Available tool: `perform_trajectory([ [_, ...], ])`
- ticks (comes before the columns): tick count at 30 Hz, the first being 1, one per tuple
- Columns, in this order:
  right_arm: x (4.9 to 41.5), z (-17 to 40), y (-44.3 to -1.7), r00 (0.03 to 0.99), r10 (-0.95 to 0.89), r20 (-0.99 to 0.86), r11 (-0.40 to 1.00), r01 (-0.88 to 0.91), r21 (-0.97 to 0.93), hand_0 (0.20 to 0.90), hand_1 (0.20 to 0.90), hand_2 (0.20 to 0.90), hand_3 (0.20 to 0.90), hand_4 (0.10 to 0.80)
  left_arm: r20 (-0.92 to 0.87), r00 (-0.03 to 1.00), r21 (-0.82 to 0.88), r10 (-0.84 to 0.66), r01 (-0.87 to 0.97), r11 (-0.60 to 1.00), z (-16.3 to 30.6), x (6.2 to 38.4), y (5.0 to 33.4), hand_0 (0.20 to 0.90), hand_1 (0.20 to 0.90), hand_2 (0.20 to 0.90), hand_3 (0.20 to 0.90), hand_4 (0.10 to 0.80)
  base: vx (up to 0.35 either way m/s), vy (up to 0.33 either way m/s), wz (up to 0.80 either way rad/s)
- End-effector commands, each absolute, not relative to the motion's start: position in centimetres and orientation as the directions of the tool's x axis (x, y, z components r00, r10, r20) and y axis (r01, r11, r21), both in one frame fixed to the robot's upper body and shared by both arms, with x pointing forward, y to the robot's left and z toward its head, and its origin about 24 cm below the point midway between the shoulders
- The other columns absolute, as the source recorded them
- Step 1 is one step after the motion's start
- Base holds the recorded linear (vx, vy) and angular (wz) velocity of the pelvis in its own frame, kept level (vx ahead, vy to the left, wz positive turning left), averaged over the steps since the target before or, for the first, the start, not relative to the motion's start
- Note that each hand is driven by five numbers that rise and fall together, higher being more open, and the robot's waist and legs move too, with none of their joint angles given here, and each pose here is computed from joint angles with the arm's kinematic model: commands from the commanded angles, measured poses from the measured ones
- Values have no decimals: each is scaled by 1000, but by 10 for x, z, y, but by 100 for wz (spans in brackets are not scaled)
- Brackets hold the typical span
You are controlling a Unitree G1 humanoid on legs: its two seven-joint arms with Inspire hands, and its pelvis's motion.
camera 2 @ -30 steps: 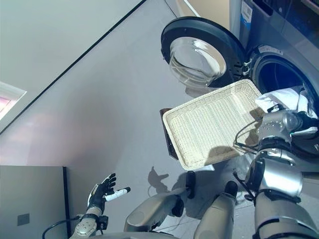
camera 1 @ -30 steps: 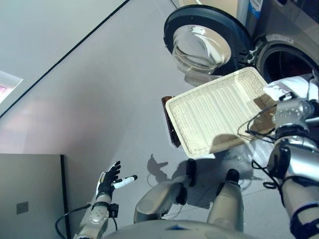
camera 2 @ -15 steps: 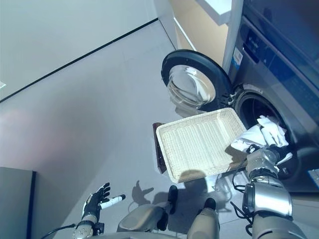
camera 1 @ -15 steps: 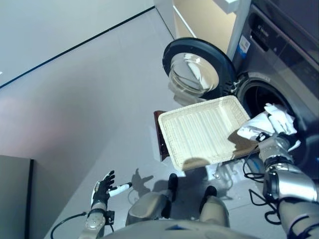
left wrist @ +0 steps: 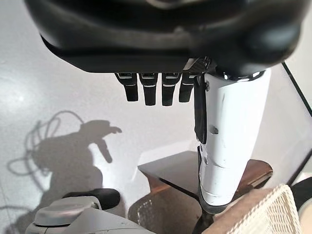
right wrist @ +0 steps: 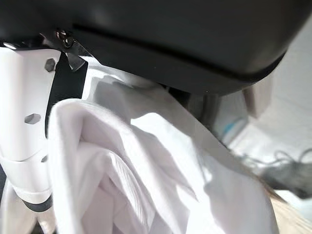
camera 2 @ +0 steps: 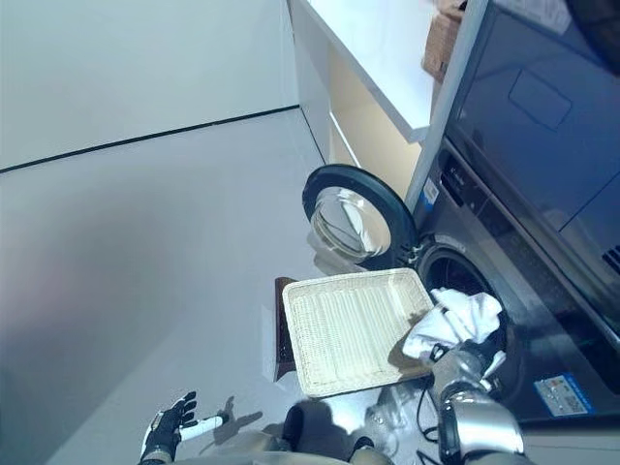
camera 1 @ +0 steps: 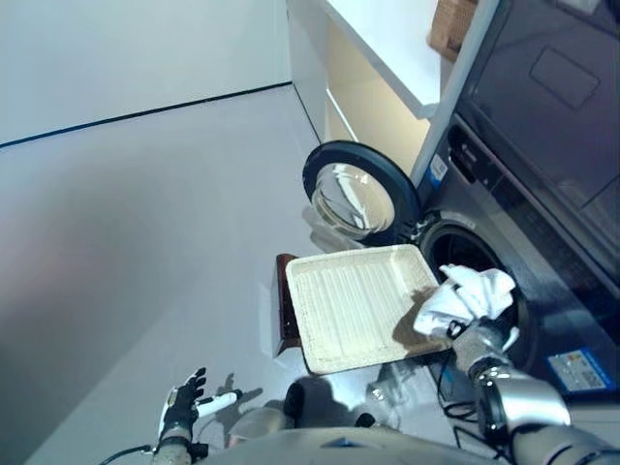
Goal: Pick up the clothes and place them into the washing machine
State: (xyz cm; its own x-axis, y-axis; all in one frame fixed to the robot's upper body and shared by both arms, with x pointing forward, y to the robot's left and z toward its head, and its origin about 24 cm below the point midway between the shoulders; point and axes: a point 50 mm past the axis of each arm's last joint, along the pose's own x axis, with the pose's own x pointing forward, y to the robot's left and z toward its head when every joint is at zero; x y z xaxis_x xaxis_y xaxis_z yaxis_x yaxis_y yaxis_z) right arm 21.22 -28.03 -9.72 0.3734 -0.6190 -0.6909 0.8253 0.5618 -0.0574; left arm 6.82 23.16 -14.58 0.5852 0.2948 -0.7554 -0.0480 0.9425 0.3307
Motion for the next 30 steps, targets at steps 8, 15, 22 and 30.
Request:
perform_trajectory([
  [8,208,-108,-238,566,-510,-648,689,720,86,200,200,200,200,300,-702,598,427,386,-80,901,-137,80,263,900,900,900,900,800,-24,35,12],
  [15,164,-120,-240,586,-494,-642,767,642,-3,200,200,200,200,300,-771,501,434,392,-36,900,-150,61,257,900,900,900,900,800,-114,74,-11],
  [22,123,-129,-238,610,-443,-657,883,425,-200,200,200,200,200,300,-780,484,444,396,-18,896,-153,62,254,900,900,900,900,800,-131,26,-47],
  [30,126,-117,-218,730,-351,-587,935,239,-262,200,200,200,200,300,-754,527,441,392,-36,897,-152,74,245,900,900,900,900,800,-47,17,-20],
])
